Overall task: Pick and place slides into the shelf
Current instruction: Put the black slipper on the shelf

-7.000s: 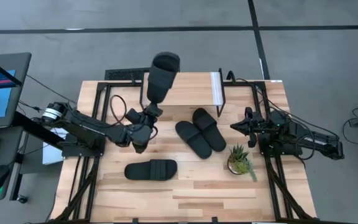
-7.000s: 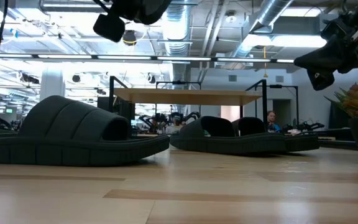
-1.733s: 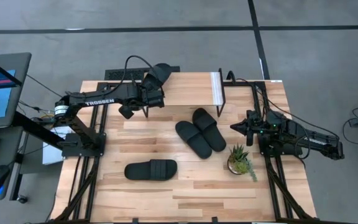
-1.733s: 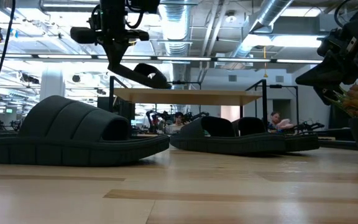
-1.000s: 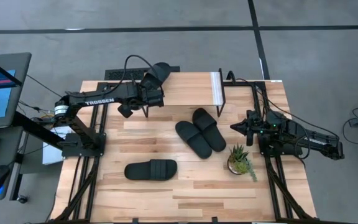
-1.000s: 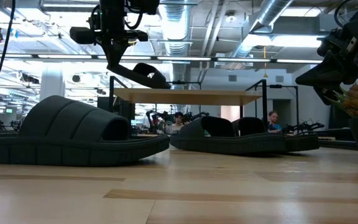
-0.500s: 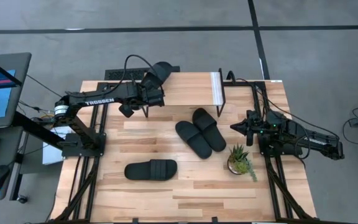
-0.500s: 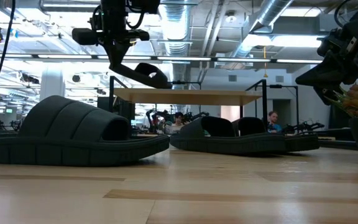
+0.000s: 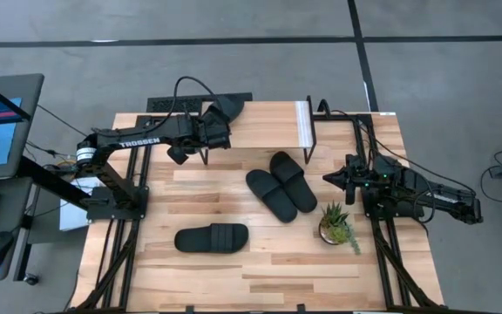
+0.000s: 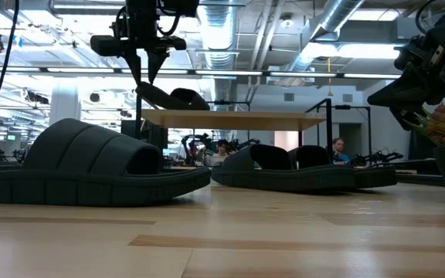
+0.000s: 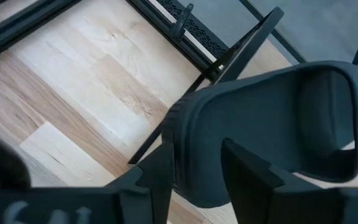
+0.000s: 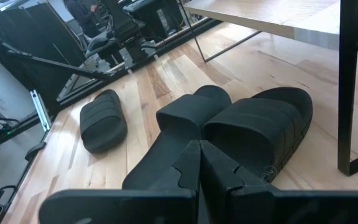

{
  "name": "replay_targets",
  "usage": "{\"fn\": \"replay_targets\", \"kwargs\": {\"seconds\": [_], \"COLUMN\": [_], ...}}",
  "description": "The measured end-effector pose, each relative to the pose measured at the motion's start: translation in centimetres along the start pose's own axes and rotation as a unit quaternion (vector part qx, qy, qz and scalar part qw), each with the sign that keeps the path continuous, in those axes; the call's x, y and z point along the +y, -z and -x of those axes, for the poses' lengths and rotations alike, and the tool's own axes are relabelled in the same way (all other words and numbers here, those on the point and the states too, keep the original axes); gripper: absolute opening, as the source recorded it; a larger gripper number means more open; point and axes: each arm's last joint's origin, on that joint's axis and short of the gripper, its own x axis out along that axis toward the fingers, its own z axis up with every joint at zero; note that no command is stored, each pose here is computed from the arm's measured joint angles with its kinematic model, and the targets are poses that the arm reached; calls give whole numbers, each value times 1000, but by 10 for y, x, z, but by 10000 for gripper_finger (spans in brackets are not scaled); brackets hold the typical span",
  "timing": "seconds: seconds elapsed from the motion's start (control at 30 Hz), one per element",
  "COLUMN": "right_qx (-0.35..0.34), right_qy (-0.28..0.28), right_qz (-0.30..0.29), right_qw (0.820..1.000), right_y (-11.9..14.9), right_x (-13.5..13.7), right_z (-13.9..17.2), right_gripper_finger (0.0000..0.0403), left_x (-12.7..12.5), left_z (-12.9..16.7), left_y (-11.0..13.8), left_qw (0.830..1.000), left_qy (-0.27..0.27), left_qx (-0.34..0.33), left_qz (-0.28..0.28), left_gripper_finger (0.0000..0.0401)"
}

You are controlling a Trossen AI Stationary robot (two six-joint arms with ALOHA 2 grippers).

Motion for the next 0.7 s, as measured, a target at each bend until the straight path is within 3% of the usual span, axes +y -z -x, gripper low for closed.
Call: {"fn": "replay_targets", "kwargs": {"seconds": [0.7], "right_qx": [0], "right_qy": [-1], "right_qz": [0], "right_qw": [1000], "right_y": [0], "right_x": [0], "right_z": [0], "right_gripper_finger": [0], "left_x": [-4], "left_z": [10], "left_y": [16], "left_qw": [998], "left_qy": [53], "left_qx": [37], "left_qz": [16], "left_gripper_finger": [139]}}
